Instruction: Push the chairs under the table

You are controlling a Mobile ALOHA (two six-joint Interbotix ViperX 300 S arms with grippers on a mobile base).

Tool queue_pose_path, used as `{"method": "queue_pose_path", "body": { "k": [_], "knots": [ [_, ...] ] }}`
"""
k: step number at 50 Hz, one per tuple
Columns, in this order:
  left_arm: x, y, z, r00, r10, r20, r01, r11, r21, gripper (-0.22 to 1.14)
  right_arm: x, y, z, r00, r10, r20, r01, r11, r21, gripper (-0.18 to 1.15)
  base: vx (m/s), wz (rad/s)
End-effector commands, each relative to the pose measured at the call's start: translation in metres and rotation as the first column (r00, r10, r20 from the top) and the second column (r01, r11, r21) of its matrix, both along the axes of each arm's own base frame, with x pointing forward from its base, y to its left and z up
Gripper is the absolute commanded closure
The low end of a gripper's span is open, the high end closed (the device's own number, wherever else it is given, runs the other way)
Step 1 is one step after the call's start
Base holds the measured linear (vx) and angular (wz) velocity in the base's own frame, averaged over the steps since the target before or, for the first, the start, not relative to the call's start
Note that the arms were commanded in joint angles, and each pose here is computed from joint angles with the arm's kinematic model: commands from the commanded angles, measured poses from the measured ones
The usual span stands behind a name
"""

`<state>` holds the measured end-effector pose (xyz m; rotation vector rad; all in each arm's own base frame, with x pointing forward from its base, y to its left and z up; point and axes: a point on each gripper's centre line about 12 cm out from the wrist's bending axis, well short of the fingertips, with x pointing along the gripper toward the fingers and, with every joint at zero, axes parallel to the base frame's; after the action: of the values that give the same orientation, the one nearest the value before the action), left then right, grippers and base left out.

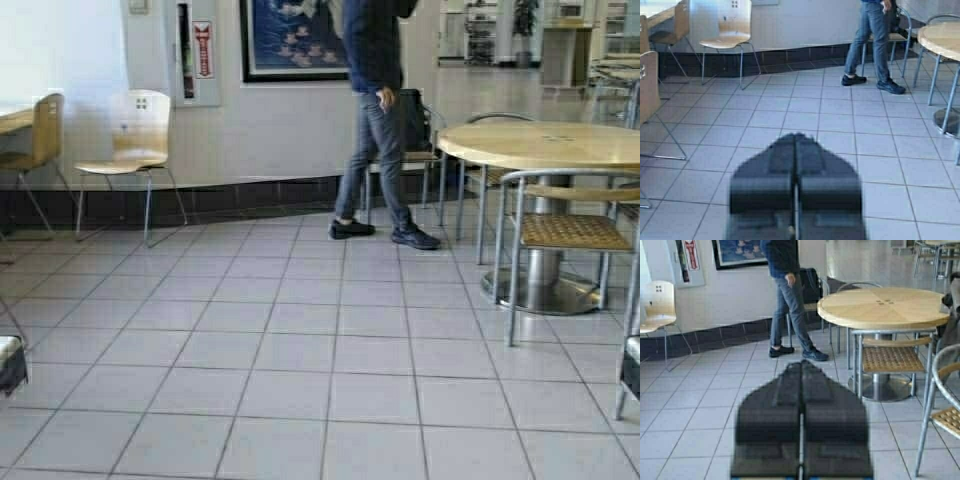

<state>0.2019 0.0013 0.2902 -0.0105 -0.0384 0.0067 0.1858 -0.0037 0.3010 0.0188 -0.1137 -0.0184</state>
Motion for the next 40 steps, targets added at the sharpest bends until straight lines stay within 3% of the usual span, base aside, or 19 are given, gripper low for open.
{"method": "queue_pose_path", "body": {
  "k": [1, 40],
  "knots": [
    [0.001, 0.000, 0.002, 1.000, 0.001, 0.006, -0.001, 1.000, -0.002, 0.89, -0.001, -0.003, 0.004, 1.000, -0.017, 0.015, 0.017, 1.000, 0.004, 0.92, 0.26, 0.19],
    [0.003, 0.000, -0.003, 1.000, 0.001, -0.009, -0.001, 1.000, -0.012, 0.89, -0.014, -0.002, 0.001, 1.000, -0.013, 0.020, 0.012, 1.000, 0.019, 0.92, 0.30, 0.40]
  ]
}}
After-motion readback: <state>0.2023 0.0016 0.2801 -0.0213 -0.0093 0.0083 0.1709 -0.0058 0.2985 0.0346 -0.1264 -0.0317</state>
